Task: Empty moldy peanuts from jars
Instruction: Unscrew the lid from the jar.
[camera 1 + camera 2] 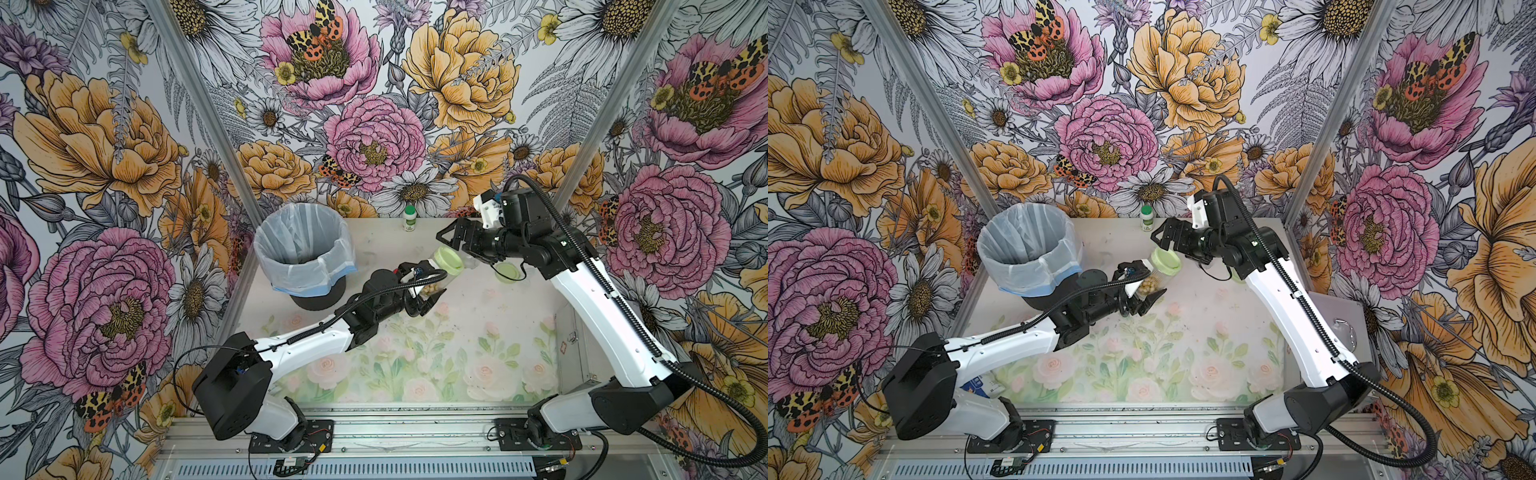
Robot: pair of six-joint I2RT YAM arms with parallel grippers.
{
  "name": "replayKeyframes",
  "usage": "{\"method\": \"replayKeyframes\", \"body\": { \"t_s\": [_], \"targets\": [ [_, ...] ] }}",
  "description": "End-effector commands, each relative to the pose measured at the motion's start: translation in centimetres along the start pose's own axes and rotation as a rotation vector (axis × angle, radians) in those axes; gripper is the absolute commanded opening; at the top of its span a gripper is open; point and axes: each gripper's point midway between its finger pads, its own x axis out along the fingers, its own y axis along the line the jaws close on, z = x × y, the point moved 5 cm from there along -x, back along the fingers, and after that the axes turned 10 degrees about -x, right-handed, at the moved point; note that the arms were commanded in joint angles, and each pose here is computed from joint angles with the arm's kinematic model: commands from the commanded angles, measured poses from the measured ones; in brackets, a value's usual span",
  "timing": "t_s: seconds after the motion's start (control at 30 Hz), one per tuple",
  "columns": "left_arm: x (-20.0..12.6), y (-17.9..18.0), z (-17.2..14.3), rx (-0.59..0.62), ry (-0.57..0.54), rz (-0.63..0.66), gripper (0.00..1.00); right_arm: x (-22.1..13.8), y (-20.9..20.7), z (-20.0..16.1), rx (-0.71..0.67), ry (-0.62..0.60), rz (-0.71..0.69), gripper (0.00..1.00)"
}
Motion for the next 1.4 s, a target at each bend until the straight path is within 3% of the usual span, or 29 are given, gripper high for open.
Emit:
{"method": "replayKeyframes", "body": {
  "t_s": [0.0,1.03,1.2,1.37],
  "targets": [
    [-0.3,-0.1,2.9,0.028,-0.135,0.018,0.26,0.0,0.0,0.2,-0.001,-0.005,-0.025,0.95],
    [-0.7,0.4,4.2,0.064,-0.152,0.045,0.26,2.9,-0.9,-3.1,-0.026,0.114,-0.051,0.91],
    [-0.7,0.6,4.3,0.063,-0.153,0.051,0.26,2.9,-0.5,-3.5,-0.042,0.122,-0.046,0.86],
    [-1.2,0.5,4.6,0.034,-0.166,0.003,0.26,2.4,-0.5,-3.7,-0.081,0.112,-0.048,0.74]
  ]
}}
